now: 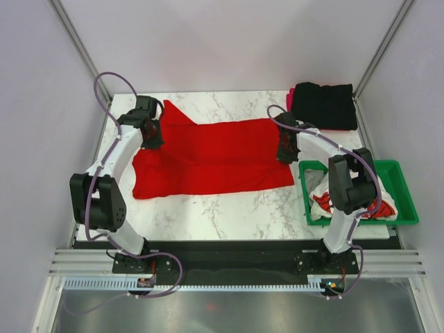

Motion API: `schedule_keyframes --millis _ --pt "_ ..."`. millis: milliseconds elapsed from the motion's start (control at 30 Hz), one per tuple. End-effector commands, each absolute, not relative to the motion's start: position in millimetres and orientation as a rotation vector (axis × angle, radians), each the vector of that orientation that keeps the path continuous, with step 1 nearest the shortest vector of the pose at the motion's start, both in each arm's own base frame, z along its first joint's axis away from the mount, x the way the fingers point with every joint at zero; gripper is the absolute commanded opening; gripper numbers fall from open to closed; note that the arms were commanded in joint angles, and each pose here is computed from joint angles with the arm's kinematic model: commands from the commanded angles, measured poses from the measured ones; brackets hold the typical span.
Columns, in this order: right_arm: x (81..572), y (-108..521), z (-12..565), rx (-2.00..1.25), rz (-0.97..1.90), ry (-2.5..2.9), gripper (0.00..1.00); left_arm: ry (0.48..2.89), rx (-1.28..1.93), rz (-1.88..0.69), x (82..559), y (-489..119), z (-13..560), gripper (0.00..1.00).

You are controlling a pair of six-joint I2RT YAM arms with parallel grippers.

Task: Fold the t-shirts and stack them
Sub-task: Fold the tshirt

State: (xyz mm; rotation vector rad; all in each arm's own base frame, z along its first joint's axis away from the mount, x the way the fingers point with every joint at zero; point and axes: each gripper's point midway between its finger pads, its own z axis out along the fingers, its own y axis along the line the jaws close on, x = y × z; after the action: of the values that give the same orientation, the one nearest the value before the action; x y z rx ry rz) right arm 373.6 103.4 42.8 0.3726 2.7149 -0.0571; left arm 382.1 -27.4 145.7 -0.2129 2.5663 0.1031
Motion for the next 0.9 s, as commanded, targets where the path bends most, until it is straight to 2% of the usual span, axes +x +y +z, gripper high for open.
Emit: schedule_keyframes --millis 0,133,167,200,233,267,300,367,433,467,533,567,733,867 --pt "400 107 63 0.351 -0.019 2.644 0.00 2.554 -0.176 0.156 394 -18 149 0.02" --pt "408 110 55 0.334 -0.011 2.670 0.00 2.625 -0.216 0.185 395 -8 124 0.02" --pt "411 109 49 0.334 -0.015 2.689 0.06 2.638 -0.229 0.201 396 -4 119 0.02" --pt "413 110 47 0.333 -0.013 2.700 0.17 2.654 -0.247 0.203 398 0 115 0.08" --pt "423 111 52 0.323 -0.011 2.685 0.36 2.706 -0.318 0.209 397 10 99 0.19" --pt "422 105 49 0.337 -0.040 2.710 0.84 2.738 -0.339 0.099 398 3 96 0.34" --pt "426 98 52 0.352 -0.078 2.703 0.98 2.742 -0.355 0.014 404 -2 102 0.62" --pt "434 91 76 0.392 -0.055 2.651 0.98 2.651 -0.352 -0.109 409 -15 134 0.82" --pt "429 84 91 0.412 -0.066 2.614 0.98 2.572 -0.364 -0.138 405 -17 155 0.96" --pt "426 85 110 0.427 -0.038 2.568 0.98 2.523 -0.375 -0.127 395 -14 173 0.96" --pt "404 83 105 0.447 -0.015 2.583 0.98 2.489 -0.426 -0.143 382 -15 182 0.96" --pt "399 87 121 0.468 0.051 2.528 0.97 2.437 -0.438 -0.161 373 -16 196 0.96" --pt "339 102 83 0.493 0.184 2.590 0.90 2.375 -0.741 -0.254 315 3 147 0.91" --pt "315 129 61 0.463 0.311 2.632 0.82 2.351 -0.888 -0.417 278 -5 94 0.87"
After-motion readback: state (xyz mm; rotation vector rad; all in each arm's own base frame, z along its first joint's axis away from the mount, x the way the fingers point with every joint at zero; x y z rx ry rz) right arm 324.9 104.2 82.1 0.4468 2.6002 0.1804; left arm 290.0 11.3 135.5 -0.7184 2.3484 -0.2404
